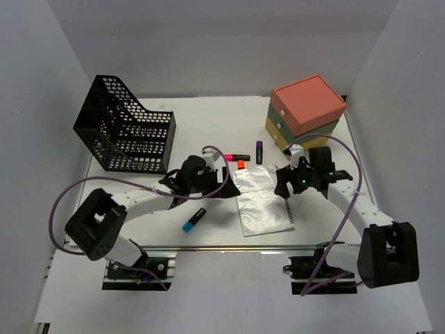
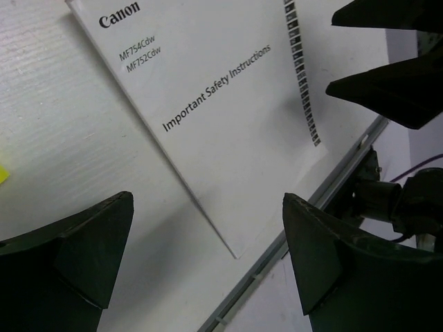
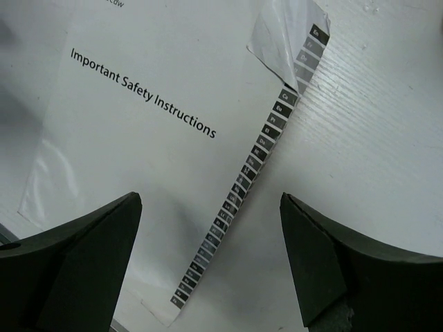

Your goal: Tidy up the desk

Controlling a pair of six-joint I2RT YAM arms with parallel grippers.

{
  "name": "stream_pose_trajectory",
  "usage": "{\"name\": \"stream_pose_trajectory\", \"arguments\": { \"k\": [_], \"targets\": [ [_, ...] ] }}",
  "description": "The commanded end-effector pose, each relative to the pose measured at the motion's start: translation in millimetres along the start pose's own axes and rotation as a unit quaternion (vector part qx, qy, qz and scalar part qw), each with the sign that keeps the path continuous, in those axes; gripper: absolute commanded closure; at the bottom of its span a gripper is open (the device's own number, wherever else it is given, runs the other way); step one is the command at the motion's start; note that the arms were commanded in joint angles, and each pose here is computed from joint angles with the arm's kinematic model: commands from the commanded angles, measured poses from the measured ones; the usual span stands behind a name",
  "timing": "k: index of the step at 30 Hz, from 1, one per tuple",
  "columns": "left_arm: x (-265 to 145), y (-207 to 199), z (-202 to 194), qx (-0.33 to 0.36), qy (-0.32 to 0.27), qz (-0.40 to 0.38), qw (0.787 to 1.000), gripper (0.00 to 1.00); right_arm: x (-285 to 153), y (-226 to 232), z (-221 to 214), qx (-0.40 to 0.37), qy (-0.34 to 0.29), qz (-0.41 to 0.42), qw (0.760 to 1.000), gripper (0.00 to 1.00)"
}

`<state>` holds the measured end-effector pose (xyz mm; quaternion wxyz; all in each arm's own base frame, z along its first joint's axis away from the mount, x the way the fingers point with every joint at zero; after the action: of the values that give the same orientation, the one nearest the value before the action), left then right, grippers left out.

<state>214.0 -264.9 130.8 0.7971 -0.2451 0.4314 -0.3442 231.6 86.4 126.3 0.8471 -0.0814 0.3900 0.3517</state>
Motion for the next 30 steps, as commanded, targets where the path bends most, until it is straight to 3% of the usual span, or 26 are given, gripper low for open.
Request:
{"name": "stream_pose_trajectory", "arguments": {
  "k": [1, 13, 20, 27, 29, 30],
  "targets": [
    [15.2, -1.2, 2.6, -0.004, -0.019, 0.001, 1.000, 0.02, 10.0, -2.2, 5.0, 0.005, -0.027, 0.012, 1.000, 0.14],
    [45.6, 7.0, -11.4, 0.008, -0.003, 0.038, 0.999, 0.02, 37.0, -11.5, -12.0, 0.036, 0.011, 0.007, 0.999, 0.16],
    [49.8, 9.4, -15.1, 0.001, -0.002, 0.047, 0.999, 0.02, 48.7, -16.5, -16.0, 0.053, 0.030, 0.007, 0.998, 0.23],
    [52.9, 13.4, -17.4, -0.002, 0.002, 0.054, 0.999, 0.02, 52.7, -13.7, -15.1, 0.049, 0.035, 0.032, 0.998, 0.48],
    [53.8, 14.5, -18.0, -0.003, 0.003, 0.056, 0.998, 0.02, 52.3, -12.2, -15.4, 0.050, 0.034, 0.039, 0.997, 0.60],
    [53.8, 14.2, -17.8, -0.003, 0.002, 0.056, 0.998, 0.02, 51.8, -12.0, -15.3, 0.050, 0.033, 0.041, 0.997, 0.70]
  ]
}}
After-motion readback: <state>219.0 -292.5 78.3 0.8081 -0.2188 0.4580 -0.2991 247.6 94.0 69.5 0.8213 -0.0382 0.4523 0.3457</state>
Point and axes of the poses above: each gripper's point midway between its finger pads, its own x axis out along the fingers, its own y axis along the line the jaws close on, z = x × y, the point moved 6 cm from there along -x, back along the fingers, and after that the axes turned 4 degrees about -x, right-handed, at the moved point
